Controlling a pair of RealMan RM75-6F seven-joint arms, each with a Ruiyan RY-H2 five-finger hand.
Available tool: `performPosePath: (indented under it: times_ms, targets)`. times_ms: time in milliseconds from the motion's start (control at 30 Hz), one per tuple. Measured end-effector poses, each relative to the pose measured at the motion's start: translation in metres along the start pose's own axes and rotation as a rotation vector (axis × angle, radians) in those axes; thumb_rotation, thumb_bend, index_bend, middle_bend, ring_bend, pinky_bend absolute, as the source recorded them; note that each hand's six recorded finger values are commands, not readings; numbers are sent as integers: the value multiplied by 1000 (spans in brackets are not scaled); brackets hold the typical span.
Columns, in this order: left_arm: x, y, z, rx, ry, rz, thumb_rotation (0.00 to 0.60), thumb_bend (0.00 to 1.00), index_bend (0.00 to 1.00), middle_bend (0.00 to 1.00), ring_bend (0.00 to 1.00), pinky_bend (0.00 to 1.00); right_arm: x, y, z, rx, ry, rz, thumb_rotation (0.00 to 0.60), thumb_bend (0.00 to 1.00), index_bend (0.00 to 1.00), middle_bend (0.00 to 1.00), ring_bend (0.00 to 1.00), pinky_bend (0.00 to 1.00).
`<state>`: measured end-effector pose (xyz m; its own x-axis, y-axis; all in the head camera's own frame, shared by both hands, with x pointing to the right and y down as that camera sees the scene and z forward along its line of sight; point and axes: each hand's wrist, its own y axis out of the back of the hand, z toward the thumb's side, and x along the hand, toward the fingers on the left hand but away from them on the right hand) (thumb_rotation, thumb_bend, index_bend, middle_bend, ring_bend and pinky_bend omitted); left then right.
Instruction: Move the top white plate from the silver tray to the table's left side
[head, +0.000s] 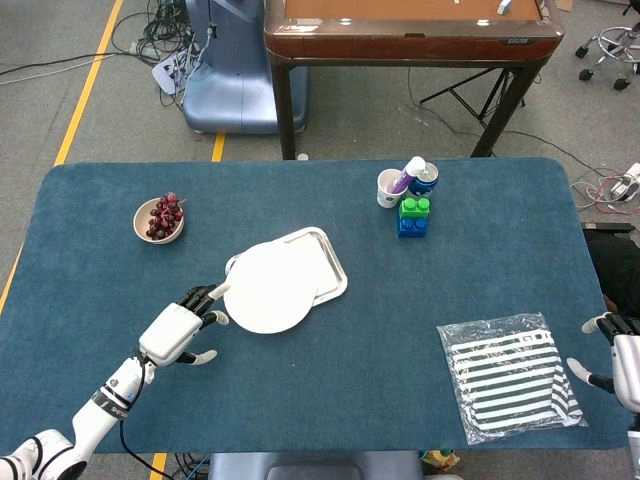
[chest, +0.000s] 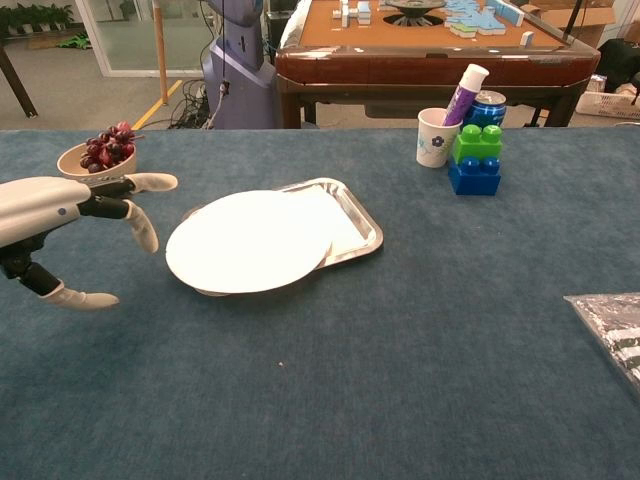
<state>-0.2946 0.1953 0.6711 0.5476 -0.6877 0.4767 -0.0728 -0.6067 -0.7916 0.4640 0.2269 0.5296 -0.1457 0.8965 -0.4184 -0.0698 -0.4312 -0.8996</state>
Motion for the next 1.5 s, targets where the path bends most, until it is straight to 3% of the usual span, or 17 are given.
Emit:
performPosePath:
  times_ms: [433,1233,1367,1500]
  targets:
    - [22,-12,12,96,-18,-9,600,170,384,0,0,68,0,2,-2,-3,-4,-7,600,73,456,400,345,409]
    - [50,-31,11,171,57,-17,600,170,419,0,0,70,1,5,-3,-8,-7,-12,600,73,456,400,344,409]
    - [52,-33,12,170,56,-18,600,170,400,0,0,72,1,5,-3,-4,-9,-15,600,73,456,400,344,409]
    - [54,-33,13,167,56,-14,600,170,299,0,0,73,2,7,-4,-6,-12,-20,600,72,456,400,344,409]
